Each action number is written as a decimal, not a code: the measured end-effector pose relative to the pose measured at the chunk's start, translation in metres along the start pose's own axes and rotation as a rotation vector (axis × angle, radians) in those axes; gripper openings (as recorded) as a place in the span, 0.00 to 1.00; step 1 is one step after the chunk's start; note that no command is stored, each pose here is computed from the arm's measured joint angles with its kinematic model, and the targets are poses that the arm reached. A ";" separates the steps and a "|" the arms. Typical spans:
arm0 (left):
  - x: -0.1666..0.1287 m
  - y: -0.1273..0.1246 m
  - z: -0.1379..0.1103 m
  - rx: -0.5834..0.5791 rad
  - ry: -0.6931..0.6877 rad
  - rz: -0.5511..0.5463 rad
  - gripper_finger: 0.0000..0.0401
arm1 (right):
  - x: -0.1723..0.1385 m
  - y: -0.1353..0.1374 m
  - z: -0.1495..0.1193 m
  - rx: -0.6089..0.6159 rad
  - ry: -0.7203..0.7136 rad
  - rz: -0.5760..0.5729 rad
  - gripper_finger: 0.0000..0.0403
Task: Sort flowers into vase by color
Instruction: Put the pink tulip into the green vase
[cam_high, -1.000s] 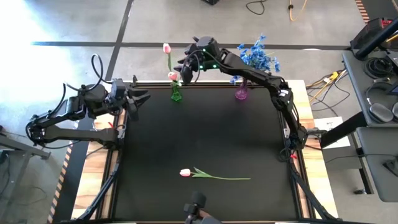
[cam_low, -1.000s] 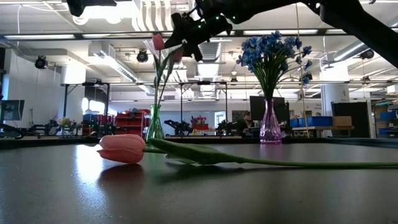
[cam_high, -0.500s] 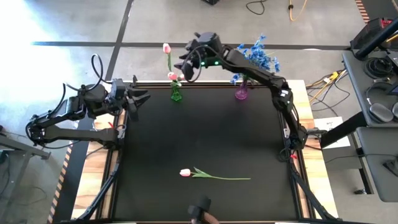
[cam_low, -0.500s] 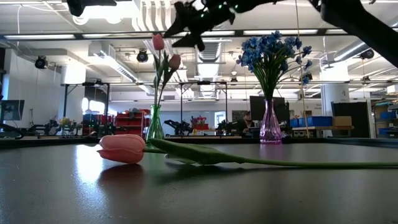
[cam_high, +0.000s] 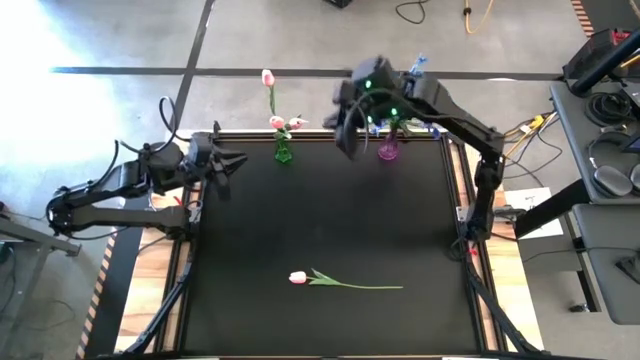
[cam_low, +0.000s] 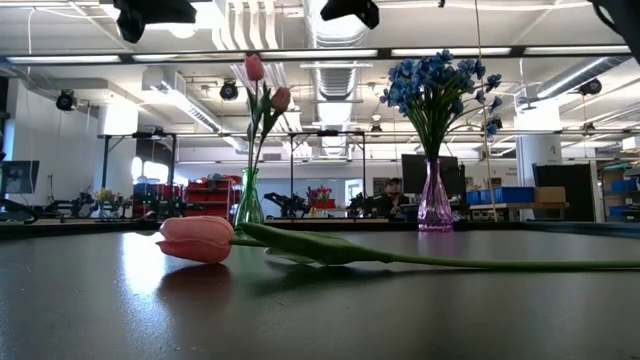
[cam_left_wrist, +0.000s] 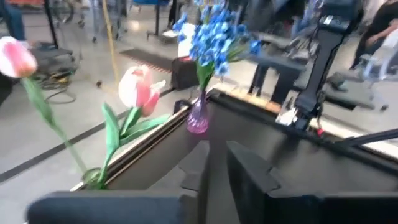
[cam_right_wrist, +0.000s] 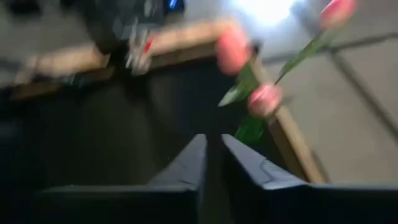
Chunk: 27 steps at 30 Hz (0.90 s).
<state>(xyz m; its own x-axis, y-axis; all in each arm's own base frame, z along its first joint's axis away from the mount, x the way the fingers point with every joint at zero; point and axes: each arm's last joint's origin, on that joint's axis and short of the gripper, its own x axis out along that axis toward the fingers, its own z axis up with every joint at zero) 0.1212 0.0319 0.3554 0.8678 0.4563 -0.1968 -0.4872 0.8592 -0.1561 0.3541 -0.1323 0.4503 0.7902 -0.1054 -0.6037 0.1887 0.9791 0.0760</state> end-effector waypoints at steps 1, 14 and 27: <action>0.001 0.001 -0.003 -0.004 -0.013 -0.016 0.08 | 0.003 0.008 -0.005 -0.003 0.044 0.019 0.06; 0.007 0.013 -0.028 0.021 0.003 -0.208 0.00 | 0.070 0.154 -0.101 0.052 0.490 0.196 0.25; 0.002 0.012 -0.022 0.053 -0.009 -0.239 0.00 | 0.154 0.259 -0.183 0.099 0.600 0.124 0.55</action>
<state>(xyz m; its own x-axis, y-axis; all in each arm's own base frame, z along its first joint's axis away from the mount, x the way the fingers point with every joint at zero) 0.1147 0.0377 0.3315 0.9587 0.2404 -0.1518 -0.2623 0.9538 -0.1465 0.4178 0.1365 0.2312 0.3493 0.1525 -0.9245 0.1925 0.9540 0.2301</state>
